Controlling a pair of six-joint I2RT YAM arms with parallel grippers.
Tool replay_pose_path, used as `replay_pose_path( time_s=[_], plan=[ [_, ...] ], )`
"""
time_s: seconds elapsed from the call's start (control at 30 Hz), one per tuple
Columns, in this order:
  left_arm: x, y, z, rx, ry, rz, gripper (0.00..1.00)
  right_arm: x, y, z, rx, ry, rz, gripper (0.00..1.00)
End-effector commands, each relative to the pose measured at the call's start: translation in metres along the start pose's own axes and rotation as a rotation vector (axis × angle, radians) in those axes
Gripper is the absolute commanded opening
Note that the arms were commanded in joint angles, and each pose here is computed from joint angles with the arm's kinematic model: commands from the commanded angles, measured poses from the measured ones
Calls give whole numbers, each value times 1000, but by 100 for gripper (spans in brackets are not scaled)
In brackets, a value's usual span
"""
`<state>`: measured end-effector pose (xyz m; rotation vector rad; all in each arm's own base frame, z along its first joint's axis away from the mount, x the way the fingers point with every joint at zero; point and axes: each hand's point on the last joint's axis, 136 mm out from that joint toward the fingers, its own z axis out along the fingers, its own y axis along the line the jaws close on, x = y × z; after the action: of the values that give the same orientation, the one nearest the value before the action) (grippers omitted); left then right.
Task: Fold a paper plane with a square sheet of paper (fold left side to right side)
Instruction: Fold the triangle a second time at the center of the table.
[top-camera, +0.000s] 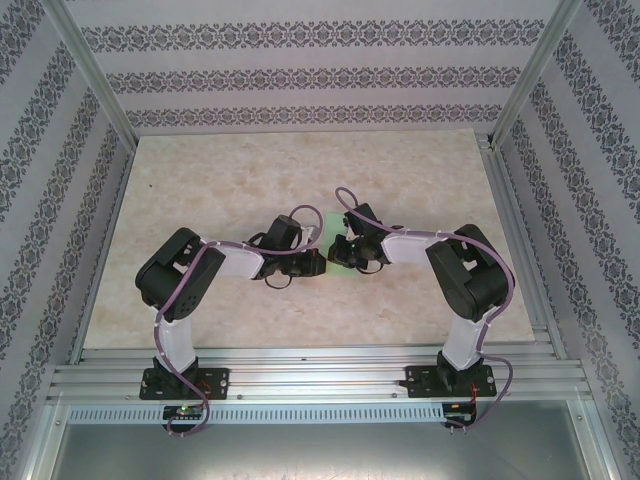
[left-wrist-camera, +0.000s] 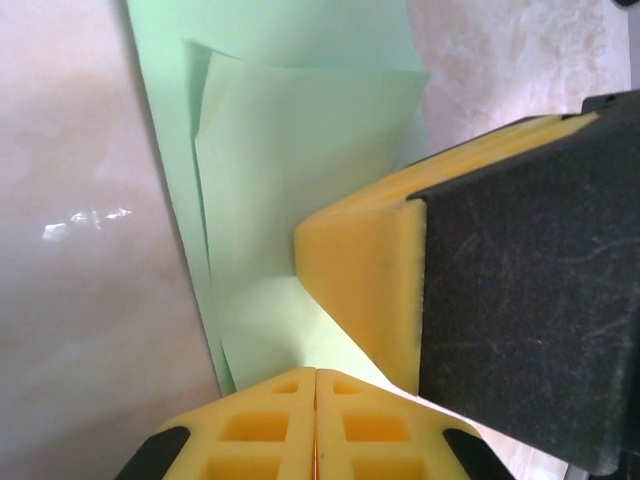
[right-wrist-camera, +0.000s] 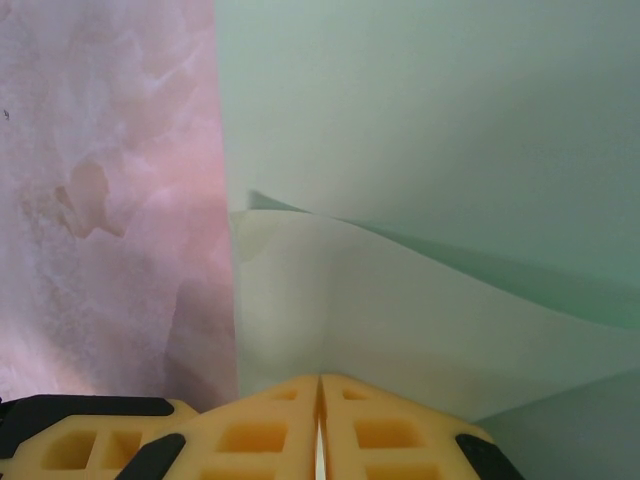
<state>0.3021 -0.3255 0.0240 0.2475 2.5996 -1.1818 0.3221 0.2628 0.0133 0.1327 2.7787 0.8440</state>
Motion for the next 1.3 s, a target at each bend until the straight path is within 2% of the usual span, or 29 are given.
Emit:
replay_pose_path(
  time_s=[0.0,0.23,0.57,0.87,1.27],
  plan=[
    [-11,1,2,-13,-54,-7,9,20,-12,2,41,61,25,11],
    [-12,5,-3,-75,-48,12,9,19,-11,1,44,58,23,10],
    [35,46,-4,-317,73,55,9,10,3,-4,16,46,14,11],
    [52,57,-3,-346,127,14,9,-4,-3,-9,25,17,20,11],
    [62,63,-2,-353,153,-14,8,-26,-40,-19,82,-23,39,11]
  ],
)
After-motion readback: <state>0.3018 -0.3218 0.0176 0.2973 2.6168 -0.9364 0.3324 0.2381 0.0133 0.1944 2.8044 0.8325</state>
